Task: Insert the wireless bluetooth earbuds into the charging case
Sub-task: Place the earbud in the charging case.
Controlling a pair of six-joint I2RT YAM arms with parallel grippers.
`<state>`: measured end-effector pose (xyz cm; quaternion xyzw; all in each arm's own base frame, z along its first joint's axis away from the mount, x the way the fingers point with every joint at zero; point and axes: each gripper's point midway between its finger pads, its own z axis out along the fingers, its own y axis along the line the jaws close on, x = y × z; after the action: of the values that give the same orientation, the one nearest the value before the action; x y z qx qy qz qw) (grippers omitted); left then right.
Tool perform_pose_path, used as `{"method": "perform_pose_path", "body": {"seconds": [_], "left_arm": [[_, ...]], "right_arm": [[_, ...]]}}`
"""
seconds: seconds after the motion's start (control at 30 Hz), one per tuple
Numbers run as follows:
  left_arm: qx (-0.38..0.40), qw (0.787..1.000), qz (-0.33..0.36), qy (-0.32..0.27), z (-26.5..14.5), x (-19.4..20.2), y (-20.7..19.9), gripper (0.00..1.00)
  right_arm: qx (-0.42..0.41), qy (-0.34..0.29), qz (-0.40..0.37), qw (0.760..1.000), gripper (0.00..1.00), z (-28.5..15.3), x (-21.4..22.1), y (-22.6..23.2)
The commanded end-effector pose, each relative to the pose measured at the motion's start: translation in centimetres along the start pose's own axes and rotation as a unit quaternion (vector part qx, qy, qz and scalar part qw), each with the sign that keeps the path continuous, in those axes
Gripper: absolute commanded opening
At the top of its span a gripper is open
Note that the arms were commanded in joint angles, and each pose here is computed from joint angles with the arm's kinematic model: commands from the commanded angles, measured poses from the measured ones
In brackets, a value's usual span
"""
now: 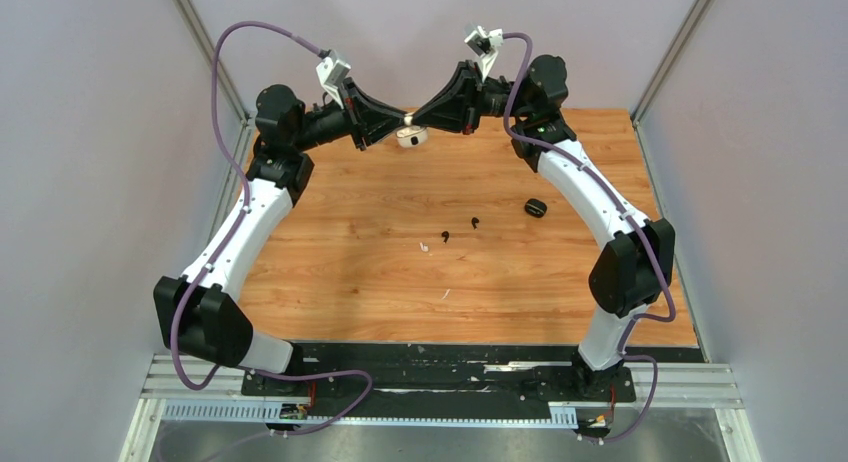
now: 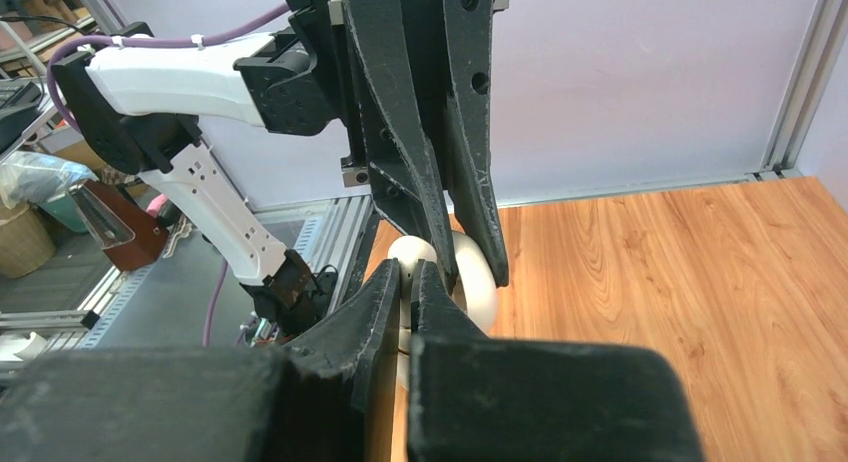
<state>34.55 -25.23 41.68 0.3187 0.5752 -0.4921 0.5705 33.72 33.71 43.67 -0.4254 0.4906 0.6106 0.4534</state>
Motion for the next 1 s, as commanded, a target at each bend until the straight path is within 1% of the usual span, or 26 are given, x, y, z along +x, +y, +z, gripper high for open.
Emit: {"method": "perform_pose_path", "body": {"seconds": [0.0,0.47,0.73,0.97], "left_arm": [[0.014,0.999,0.038,-0.021,-0.3,-2.3,-1.3,0.0],[0.035,0.999,0.029,-0.009,-0.4,-1.7,-2.0,0.0],[0.044,0.999,0.024,-0.005,-0.4,-1.6,-2.3,0.0],[0.052,0.999,0.004,-0.005,-0.2,-1.8,-2.4,0.0]], "right_arm": [[0.003,-0.006,-0.026,1.0,0.0,-0.5,-1.2,0.9],[0.003,-0.011,-0.045,0.999,0.0,-0.7,-2.0,0.9],[0.003,-0.012,-0.04,0.999,0.0,-0.6,-1.8,0.3],[0.0,-0.014,-0.04,0.999,0.0,-0.4,-1.9,0.1]]}}
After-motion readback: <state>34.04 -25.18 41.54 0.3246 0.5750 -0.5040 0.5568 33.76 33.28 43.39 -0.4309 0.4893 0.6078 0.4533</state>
